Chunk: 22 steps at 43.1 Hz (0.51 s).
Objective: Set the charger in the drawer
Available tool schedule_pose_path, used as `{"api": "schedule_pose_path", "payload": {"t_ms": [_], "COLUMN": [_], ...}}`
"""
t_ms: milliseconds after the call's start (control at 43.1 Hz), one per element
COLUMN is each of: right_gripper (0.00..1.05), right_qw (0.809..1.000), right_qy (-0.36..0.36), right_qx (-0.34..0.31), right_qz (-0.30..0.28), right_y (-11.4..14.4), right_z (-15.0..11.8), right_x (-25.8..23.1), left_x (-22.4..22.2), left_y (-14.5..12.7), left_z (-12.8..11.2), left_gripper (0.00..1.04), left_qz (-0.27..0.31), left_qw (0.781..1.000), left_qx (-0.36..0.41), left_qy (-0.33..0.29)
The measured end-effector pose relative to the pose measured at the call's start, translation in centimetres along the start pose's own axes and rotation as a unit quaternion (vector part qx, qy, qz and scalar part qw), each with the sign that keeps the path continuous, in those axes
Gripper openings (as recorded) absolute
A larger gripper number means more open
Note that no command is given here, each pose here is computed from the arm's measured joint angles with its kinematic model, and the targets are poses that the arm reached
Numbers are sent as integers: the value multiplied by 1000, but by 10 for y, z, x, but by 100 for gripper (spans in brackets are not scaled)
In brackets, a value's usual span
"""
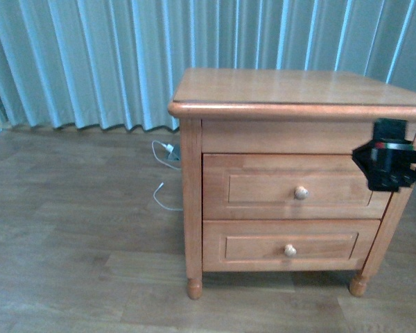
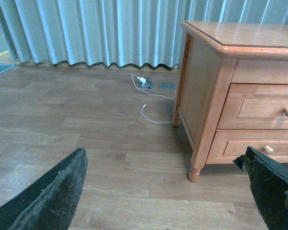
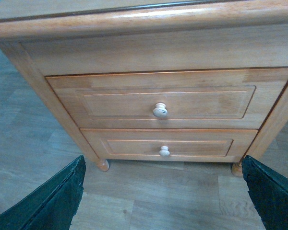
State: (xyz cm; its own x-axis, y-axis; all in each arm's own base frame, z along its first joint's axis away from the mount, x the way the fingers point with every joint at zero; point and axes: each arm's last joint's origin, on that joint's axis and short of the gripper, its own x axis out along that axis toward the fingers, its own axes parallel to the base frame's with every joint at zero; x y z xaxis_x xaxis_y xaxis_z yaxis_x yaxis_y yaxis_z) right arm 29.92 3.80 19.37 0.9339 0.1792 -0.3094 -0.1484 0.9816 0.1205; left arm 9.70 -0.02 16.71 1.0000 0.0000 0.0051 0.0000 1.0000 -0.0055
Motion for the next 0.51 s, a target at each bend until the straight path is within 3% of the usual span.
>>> {"api": "schedule_pose_path", "payload": {"t_ms": [278,510], "right_gripper": [97,97], "right_qw": [1000,997], "right_qy": [-19,-43], "right_qx": [11,43], "right_qz": [19,-47], "right_y": [-4,-14], "right_z": [-9,-29], "right_x": [-122,-157], "left_x": [0,0], "left_y": [0,0], "left_z": [0,0], "left_gripper": [99,99], "left_qz": [0,0], "left_qw": [1000,1000], "left_qx": [0,0], "left_qy": [0,0]}}
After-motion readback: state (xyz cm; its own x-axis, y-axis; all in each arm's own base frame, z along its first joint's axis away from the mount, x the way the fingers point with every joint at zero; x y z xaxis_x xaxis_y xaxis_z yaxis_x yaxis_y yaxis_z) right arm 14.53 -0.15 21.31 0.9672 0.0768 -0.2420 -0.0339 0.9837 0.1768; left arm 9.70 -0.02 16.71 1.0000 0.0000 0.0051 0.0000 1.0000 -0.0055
